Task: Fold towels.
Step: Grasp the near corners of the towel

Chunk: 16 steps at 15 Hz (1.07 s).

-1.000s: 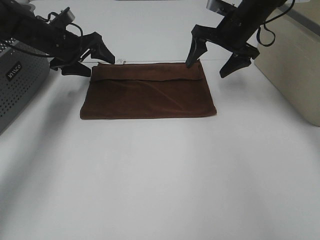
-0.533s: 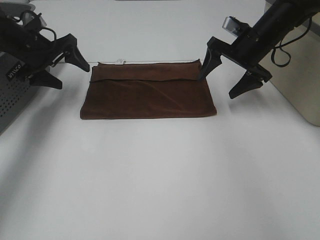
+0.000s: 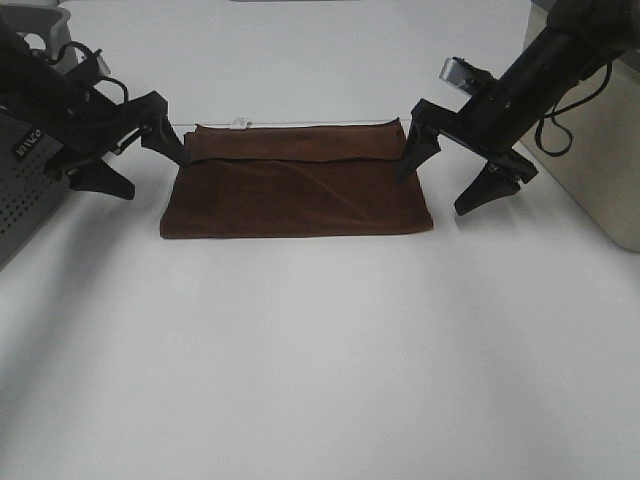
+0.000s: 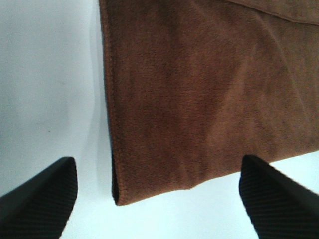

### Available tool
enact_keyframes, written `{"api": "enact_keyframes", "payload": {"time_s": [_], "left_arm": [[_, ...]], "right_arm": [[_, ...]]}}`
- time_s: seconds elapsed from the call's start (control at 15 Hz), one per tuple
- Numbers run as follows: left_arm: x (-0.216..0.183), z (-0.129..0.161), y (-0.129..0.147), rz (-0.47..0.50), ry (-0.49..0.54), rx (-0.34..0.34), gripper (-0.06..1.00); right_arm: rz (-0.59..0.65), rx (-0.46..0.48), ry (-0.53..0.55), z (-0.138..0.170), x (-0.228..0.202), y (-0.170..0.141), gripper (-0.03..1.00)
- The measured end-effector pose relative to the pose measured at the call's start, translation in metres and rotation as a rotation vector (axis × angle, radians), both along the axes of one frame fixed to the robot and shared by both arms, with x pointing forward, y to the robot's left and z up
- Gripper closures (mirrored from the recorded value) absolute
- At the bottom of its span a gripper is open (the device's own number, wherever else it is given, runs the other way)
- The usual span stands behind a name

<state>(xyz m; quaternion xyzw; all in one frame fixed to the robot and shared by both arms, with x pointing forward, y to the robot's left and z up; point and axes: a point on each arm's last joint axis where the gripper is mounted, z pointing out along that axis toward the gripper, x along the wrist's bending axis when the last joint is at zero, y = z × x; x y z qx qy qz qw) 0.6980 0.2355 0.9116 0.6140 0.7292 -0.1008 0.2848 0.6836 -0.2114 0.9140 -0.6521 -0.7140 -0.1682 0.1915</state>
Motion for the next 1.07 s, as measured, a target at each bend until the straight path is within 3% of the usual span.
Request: {"api": "enact_keyframes", "payload": {"time_s": [0.27,0.4,0.8,0.93,1.07], "left_arm": [[0.001,-0.024,-0.01,-0.001,0.03,0.01,0.14],[0.0,-0.037,-0.031,-0.021,0.025,0.022,0.18],[0.001,-0.042,-0.04,-0.009,0.009,0.019,0.29],[0.001,-0.046,-0.041,-0.013,0.013,0.024,0.47],[0.001,-0.048,-0.042,-0.018,0.018,0.028,0.77]], "right_arm": [[-0.029,0.011,-0.04,-0.018,0.008,0.001,0.1],[-0.025,0.038,-0.026,-0.029,0.009,0.004,0.16],[-0.035,0.046,-0.073,-0.037,0.013,0.016,0.27],[-0.038,0.048,-0.081,-0.037,0.013,0.02,0.46],[-0.057,0.043,-0.068,-0.042,0.013,0.019,0.75]]}}
